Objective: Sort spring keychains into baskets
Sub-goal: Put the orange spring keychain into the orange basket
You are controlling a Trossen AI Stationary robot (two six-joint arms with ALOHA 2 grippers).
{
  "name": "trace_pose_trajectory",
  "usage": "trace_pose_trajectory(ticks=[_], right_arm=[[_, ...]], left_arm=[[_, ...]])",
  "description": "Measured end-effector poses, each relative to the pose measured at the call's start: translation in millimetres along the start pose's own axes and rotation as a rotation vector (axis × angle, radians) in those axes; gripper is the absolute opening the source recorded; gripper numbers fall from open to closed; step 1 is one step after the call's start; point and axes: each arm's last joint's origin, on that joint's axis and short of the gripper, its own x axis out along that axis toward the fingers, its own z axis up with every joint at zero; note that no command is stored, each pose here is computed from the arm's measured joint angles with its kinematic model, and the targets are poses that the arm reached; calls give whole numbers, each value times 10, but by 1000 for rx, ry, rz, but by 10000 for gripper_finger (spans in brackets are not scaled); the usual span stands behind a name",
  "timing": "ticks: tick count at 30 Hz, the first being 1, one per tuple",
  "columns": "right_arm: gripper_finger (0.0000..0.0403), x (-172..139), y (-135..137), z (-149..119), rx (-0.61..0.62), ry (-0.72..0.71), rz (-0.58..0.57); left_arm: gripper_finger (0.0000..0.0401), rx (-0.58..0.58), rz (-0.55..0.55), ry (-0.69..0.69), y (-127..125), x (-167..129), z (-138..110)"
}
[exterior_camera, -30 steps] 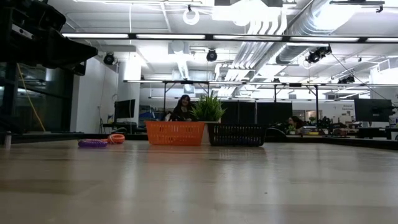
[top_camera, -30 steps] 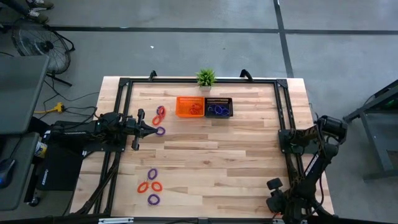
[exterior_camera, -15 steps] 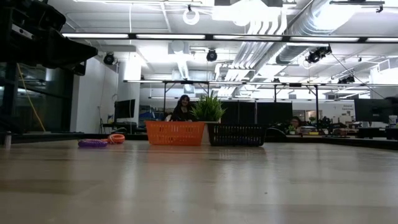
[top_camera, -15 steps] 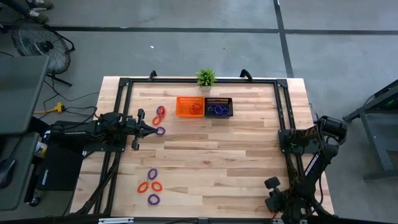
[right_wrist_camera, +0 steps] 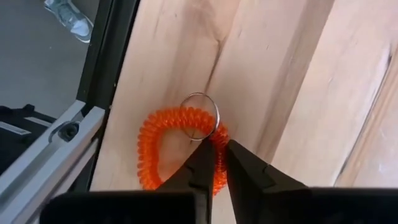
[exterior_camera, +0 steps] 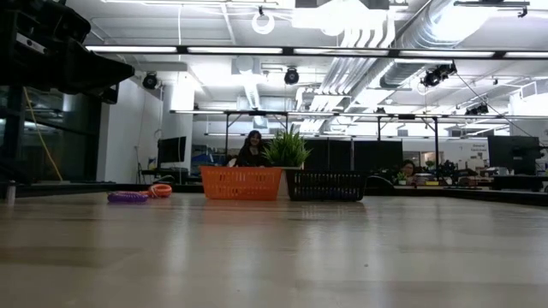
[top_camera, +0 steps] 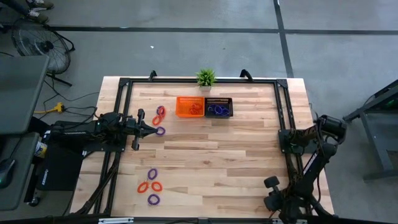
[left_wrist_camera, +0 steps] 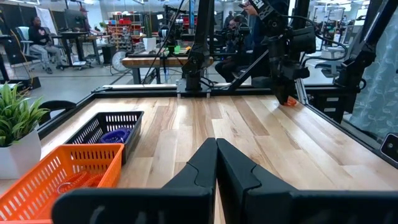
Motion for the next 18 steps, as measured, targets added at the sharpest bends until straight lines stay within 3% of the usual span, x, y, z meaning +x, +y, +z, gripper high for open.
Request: trace_pose_trajectory(ticks=[5,12,18], right_arm=[[8,-63,-108,97,39,0,19],[9,-139,-357,250,120,-50,-63],[5,-236,-595,420,174,-73,-69]], left_arm=[[1,0,0,0,0,0,0],[1,0,0,0,0,0,1],[1,0,0,0,0,0,0]])
